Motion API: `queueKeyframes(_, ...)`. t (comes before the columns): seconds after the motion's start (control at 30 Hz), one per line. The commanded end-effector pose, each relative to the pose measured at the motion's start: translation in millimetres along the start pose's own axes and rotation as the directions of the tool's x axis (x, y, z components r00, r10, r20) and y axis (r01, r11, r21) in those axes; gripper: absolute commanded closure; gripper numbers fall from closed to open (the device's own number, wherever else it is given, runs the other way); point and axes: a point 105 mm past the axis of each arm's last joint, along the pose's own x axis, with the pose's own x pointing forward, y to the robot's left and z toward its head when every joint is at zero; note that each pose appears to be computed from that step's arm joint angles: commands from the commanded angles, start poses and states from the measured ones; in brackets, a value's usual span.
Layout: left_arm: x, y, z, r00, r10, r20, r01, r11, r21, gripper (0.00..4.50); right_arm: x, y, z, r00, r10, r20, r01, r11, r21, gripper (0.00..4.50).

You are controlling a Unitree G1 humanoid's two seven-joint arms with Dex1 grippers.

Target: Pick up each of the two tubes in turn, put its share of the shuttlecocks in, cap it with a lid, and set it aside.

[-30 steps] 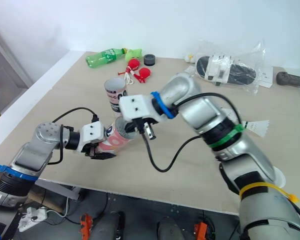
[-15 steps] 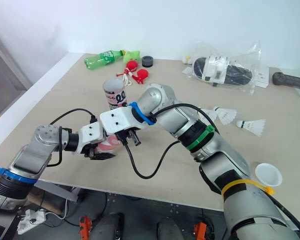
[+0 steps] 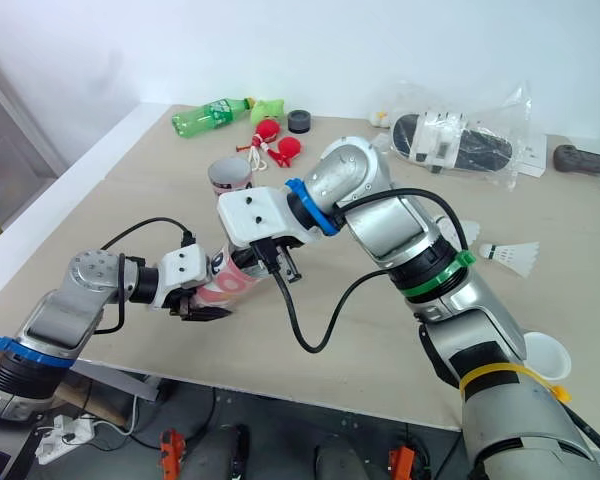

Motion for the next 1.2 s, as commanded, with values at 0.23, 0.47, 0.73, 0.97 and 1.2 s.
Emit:
queueKeyframes(0.23, 20.7, -19.8, -19.1, 0.993, -0.110, -0.042, 0.107, 0.993, -0.058, 1.20, -18.3, -15.1, -5.8, 0.993, -0.085, -0.083, 0.081, 0.995, -0.051, 4.41)
queueKeyframes(0.47, 22.8, -21.2, -17.5, 0.992, -0.118, -0.038, 0.116, 0.992, -0.055, 1.20, 25.9, -14.3, -6.3, 0.992, -0.008, -0.123, -0.008, 0.992, -0.129, 4.41)
queueKeyframes(0.73, 24.2, -22.9, -16.1, 0.992, -0.121, -0.033, 0.119, 0.991, -0.057, 1.20, 56.5, -10.6, -21.5, 0.980, 0.051, -0.195, -0.084, 0.983, -0.165, 4.41)
queueKeyframes(0.97, 24.6, -25.1, -16.1, 0.992, -0.124, -0.033, 0.122, 0.991, -0.060, 1.20, 46.6, -16.5, -3.8, 0.994, 0.036, -0.104, -0.051, 0.989, -0.142, 4.41)
queueKeyframes(1.2, 24.2, -24.6, -16.1, 0.992, -0.124, -0.033, 0.121, 0.991, -0.061, 1.20, 6.2, -21.0, 7.1, 0.998, -0.016, -0.063, 0.008, 0.993, -0.117, 4.41)
